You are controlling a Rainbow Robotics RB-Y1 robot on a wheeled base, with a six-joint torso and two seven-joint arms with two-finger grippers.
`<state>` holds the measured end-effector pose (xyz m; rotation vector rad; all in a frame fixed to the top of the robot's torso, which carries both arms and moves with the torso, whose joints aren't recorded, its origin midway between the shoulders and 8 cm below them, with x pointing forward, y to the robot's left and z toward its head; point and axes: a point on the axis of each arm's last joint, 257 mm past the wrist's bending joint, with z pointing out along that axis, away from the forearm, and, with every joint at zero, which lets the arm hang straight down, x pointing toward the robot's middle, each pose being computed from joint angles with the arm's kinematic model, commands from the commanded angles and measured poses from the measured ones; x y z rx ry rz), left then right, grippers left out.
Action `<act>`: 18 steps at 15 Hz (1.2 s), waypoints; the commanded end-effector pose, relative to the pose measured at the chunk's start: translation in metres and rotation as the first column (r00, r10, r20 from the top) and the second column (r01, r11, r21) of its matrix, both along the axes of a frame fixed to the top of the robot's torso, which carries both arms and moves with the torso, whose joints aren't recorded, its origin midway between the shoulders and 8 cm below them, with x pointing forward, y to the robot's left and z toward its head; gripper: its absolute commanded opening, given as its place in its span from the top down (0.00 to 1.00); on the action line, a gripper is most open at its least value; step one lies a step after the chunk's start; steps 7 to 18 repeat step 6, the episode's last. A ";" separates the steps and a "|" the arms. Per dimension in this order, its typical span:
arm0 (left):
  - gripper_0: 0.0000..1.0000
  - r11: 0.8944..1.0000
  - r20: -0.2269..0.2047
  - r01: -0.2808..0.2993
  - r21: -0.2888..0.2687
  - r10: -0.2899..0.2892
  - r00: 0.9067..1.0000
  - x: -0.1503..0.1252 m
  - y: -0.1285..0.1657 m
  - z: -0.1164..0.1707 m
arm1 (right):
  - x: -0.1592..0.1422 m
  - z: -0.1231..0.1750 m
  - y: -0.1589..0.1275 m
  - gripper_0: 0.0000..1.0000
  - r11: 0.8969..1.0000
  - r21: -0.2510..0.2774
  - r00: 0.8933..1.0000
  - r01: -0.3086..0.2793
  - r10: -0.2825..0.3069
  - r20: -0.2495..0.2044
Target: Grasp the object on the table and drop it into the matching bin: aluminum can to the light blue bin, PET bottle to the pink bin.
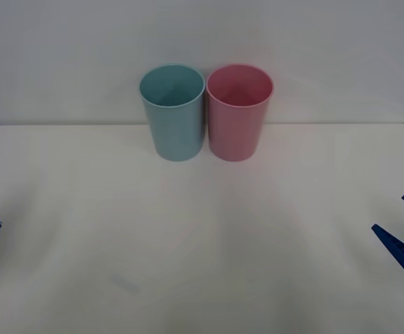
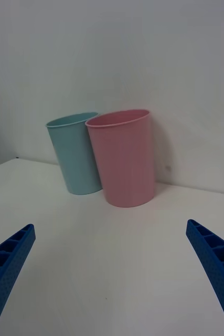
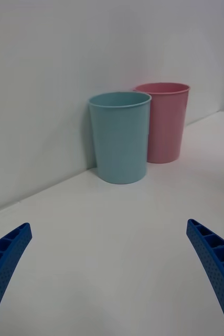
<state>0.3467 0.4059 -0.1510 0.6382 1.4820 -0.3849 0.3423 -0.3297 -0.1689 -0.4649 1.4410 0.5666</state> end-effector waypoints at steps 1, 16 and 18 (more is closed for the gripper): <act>0.00 1.000 -0.011 0.017 -0.010 -0.017 1.000 0.002 -0.008 -0.005 | 0.000 0.000 0.000 0.00 1.000 0.000 1.000 0.000 0.000 0.000; 0.00 1.000 -0.017 0.023 -0.012 -0.023 1.000 0.002 -0.011 -0.007 | 0.000 0.000 0.000 0.00 1.000 0.000 1.000 0.000 0.000 0.000; 0.00 1.000 -0.017 0.023 -0.012 -0.023 1.000 0.002 -0.011 -0.007 | 0.000 0.000 0.000 0.00 1.000 0.000 1.000 0.000 0.000 0.000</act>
